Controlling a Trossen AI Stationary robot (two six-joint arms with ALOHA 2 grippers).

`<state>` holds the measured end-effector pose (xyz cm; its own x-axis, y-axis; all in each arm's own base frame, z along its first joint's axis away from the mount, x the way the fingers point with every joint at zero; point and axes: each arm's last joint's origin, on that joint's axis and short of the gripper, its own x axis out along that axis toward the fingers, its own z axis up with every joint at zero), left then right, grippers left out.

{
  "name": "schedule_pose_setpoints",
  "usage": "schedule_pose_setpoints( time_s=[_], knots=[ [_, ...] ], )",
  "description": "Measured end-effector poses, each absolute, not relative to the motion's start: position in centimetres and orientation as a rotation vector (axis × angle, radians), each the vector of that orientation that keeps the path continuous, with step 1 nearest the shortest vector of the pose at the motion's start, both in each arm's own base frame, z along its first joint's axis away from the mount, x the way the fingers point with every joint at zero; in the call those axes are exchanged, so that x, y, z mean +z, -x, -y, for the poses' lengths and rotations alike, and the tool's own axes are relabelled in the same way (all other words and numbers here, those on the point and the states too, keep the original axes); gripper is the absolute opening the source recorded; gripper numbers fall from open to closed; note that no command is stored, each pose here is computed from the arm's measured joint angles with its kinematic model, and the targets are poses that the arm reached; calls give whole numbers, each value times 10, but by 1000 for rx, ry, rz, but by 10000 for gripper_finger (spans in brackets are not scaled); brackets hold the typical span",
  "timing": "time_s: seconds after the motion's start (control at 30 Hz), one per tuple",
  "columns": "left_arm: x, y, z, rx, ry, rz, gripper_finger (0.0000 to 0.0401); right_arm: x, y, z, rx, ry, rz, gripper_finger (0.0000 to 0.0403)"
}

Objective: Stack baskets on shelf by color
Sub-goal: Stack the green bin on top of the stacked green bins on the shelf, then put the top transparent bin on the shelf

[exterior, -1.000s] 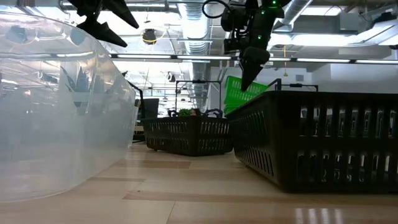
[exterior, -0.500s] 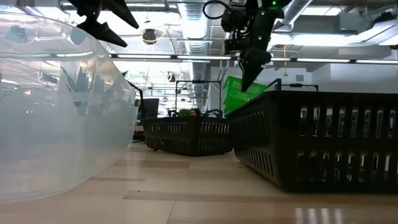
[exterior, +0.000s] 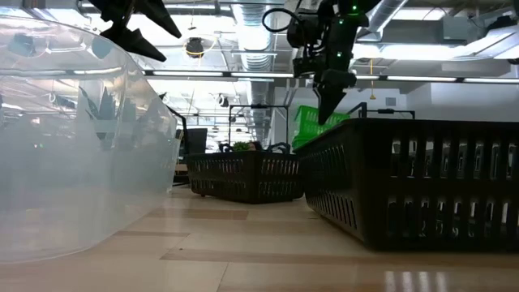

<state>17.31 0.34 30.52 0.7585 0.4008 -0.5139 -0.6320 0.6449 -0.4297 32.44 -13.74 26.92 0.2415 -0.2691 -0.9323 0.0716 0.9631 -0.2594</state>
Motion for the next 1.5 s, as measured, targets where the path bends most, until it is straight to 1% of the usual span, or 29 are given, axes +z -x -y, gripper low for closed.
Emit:
schedule_pose_setpoints(
  time_s=[0.33,0.47,0.7,0.93,1.07,1.2,1.37,1.5],
  knots=[
    [305,-173,-3,605,634,-395,265,258,-330,139,-229,176,-1341,28],
    [305,-173,-3,605,634,-395,265,259,-331,141,-229,190,-1323,37],
    [305,-173,-3,604,631,-395,265,259,-333,142,-236,196,-1301,82],
    [305,-173,-3,604,631,-395,265,260,-332,143,-240,194,-1301,141],
    [305,-173,-3,593,636,-401,265,283,-335,145,-271,177,-1256,173],
    [305,-174,-2,564,648,-416,265,315,-336,142,-312,126,-1206,193],
    [305,-174,-1,517,653,-442,265,350,-332,123,-344,34,-1204,196],
    [304,-174,1,467,651,-468,265,357,-327,95,-292,-94,-1275,191]
  ],
)
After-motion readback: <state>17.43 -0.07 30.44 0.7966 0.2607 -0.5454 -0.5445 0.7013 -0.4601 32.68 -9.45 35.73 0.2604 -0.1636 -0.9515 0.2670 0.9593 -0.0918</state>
